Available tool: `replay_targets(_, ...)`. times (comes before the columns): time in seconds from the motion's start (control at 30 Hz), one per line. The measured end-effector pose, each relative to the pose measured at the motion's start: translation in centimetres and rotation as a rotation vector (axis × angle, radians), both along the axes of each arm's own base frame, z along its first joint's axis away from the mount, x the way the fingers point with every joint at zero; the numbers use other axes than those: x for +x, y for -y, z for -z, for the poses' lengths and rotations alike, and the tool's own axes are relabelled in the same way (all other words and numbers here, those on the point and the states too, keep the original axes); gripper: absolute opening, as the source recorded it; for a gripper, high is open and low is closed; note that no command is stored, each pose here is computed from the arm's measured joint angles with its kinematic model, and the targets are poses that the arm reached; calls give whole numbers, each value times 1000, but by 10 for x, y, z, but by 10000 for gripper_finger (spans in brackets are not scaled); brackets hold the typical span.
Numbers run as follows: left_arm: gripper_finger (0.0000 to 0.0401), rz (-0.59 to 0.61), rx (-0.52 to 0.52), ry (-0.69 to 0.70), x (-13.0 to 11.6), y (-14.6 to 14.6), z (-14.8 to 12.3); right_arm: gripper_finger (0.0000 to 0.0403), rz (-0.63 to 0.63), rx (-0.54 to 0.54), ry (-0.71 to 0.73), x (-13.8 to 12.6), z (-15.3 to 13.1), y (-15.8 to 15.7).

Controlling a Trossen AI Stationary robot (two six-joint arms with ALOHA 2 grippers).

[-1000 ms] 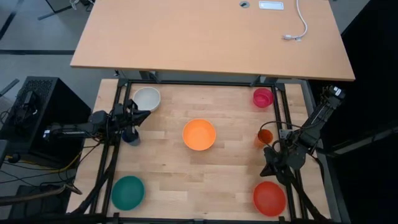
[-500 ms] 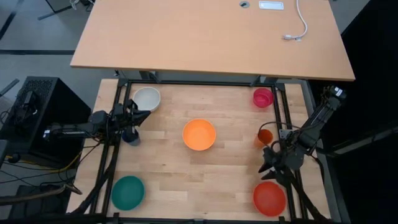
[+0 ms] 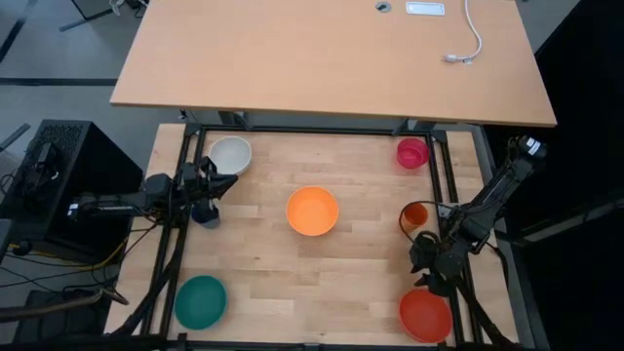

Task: Nest bowls inside each other
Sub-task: Stack the orange bowl on top of the yellow bowl

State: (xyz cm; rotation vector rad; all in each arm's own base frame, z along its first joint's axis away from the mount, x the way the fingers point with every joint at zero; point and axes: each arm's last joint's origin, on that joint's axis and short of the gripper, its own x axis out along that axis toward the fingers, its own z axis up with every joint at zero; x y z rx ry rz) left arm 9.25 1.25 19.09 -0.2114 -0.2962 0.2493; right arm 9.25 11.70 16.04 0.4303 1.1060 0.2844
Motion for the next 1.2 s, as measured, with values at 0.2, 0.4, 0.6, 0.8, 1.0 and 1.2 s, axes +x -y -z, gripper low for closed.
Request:
replay_targets(0.2,4,-1,1,0,0,0,0,189,-2,37,27,1,-9,-1)
replay_targets(0.4,4,-3,3,-1,0,0,0,190,-3,88,68,2,-22,-3)
replay_targets(0.6,5,-5,5,-1,0,0,0,189,-3,139,106,3,-36,-4)
replay_targets(0.8,3,-5,5,-2,0,0,0,178,9,147,25,2,-30,-10)
replay_targets(1.0,6,-5,6,-2,0,0,0,179,7,139,-30,-1,-22,-21)
replay_targets(1.2,4,-4,3,-3,0,0,0,178,7,106,-63,1,-14,-27)
